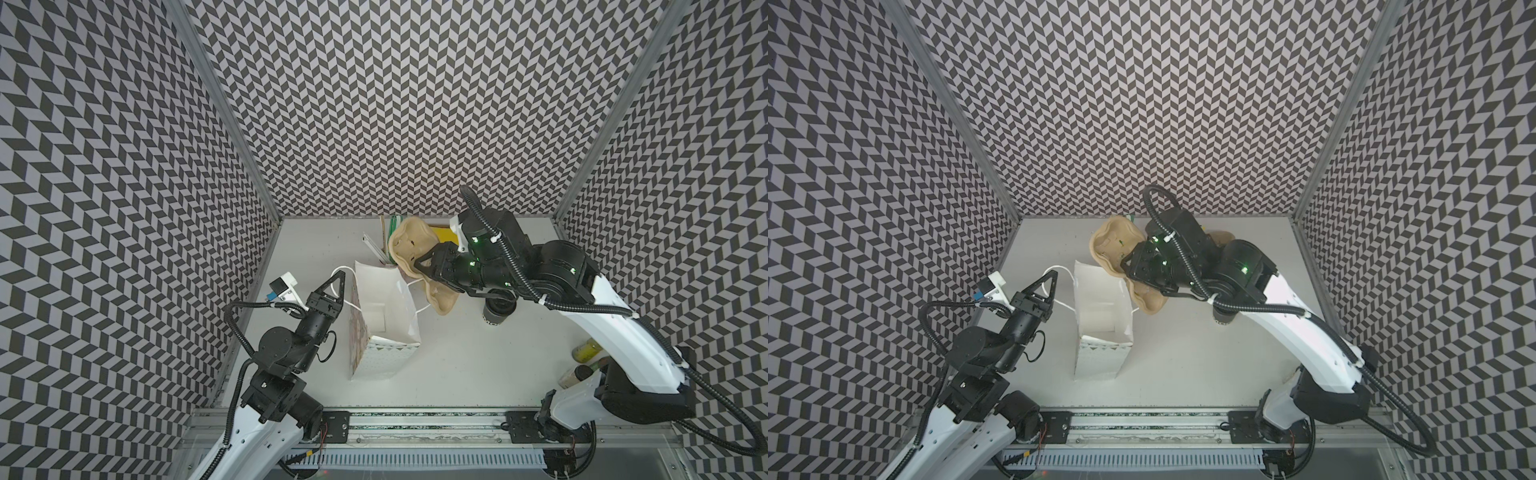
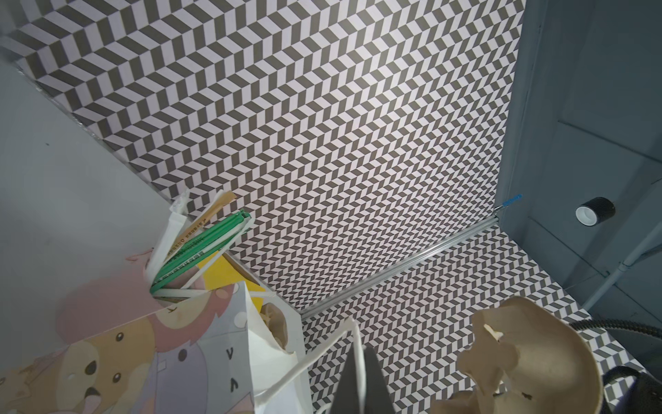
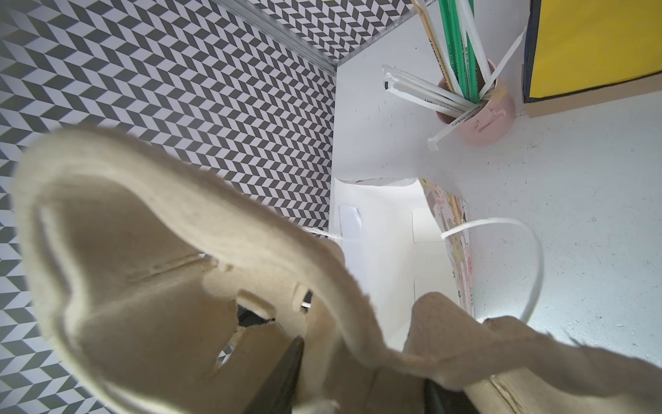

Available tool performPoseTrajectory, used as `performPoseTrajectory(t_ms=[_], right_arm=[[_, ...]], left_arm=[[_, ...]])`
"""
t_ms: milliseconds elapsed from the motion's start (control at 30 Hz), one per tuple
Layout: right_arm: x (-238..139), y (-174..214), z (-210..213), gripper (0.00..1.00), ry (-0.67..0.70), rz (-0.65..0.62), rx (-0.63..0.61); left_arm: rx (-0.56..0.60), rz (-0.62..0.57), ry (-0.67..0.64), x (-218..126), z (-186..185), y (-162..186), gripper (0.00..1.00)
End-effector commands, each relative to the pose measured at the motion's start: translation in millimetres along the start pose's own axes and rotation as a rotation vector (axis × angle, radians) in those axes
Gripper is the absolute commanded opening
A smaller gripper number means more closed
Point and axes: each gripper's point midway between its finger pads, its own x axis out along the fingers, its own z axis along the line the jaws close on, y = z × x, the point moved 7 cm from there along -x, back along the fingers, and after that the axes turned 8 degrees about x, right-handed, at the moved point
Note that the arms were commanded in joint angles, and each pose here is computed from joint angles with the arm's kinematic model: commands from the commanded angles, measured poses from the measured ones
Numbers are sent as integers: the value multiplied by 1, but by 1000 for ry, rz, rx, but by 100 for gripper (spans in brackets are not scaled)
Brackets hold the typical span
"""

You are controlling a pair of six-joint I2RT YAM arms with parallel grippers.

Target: Pack the takeout coffee

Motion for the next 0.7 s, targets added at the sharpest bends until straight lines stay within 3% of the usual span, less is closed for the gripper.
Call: performPoseTrajectory(t_ms=[0, 400, 667], right_arm=[[-23, -9, 10, 45, -74, -77, -8], [-69, -26, 14, 44, -127, -220, -29], [-88, -32, 4, 44, -107, -288, -25]], left_arm=[[-13, -93, 114, -1, -32, -16, 0], [-17, -73, 221, 33, -80, 2, 0], [-17, -17, 351, 52, -114, 33, 0]])
